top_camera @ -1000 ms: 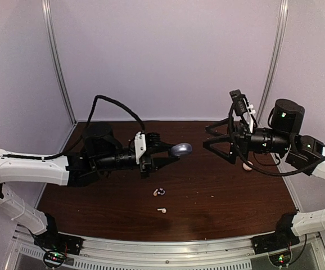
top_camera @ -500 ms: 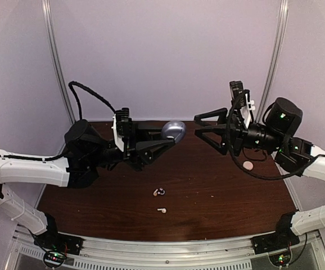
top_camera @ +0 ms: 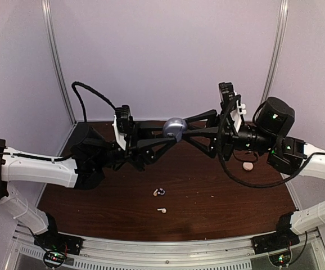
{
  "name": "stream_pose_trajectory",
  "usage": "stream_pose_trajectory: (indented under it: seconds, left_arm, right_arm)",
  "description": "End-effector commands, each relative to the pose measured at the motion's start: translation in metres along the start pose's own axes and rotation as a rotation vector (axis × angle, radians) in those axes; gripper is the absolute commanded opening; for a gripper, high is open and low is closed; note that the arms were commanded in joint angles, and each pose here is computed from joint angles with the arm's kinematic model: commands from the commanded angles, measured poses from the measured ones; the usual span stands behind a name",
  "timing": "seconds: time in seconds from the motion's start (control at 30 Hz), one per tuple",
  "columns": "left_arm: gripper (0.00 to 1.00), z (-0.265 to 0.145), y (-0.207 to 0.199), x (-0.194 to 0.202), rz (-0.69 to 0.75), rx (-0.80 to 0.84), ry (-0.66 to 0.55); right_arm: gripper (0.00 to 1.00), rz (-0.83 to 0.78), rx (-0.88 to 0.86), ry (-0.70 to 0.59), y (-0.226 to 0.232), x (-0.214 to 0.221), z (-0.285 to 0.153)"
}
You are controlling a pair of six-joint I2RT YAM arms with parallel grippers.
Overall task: Insert the wireless bluetooth earbuds into the charging case
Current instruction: Pass from the left arm to the right
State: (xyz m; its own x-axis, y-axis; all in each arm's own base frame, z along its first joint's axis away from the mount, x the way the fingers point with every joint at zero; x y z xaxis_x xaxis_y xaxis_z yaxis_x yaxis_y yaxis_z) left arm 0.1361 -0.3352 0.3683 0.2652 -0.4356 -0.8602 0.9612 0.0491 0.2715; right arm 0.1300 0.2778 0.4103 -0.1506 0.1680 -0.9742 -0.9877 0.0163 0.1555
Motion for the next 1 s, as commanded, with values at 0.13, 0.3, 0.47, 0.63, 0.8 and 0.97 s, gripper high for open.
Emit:
stream_pose_trajectory:
  seconds: [0.13,0.3,0.47,0.63,0.8,0.97]
  left_arm:
    - [0.2,0.002,0.002,-0.007,0.004,0.014,-0.075]
    - [0.2,0.003,0.002,-0.007,-0.001,0.02,-0.081]
    - [0.25,0.002,0.003,-0.006,-0.004,0.018,-0.078]
    - [0.42,-0.004,0.004,-0.004,-0.004,0.002,-0.038]
    - [0.53,-0.012,0.008,-0.002,-0.008,-0.026,0.077]
    - [0.58,-0.018,0.014,-0.001,0.056,-0.063,0.266]
  right_arm:
    - [0.4,-0.056,0.001,-0.028,0.004,-0.012,0.01]
    - [0.34,-0.057,-0.006,-0.011,0.004,-0.008,0.013]
    - [0.25,-0.061,-0.006,0.001,0.004,-0.007,0.013]
    - [0.18,-0.07,0.016,0.018,0.005,-0.01,0.011]
    - [0.15,-0.062,0.068,0.049,0.003,-0.007,0.005]
    - [0.14,-0.054,0.122,0.113,-0.002,0.001,0.001]
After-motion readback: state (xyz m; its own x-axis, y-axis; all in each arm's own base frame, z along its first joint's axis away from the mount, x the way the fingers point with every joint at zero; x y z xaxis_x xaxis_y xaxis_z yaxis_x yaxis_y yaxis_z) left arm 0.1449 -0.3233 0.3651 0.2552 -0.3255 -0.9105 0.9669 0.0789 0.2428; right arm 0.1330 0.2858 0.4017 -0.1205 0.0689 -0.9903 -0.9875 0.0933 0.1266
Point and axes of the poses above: each gripper's point midway between its finger pads, its own z axis out along the fingers, its own y axis along the line the jaws close on, x = y × z, the point moved 8 cm from there along -z, back along the fingers, and after that the axes turned 6 degrees about z, right-handed, at the moved point
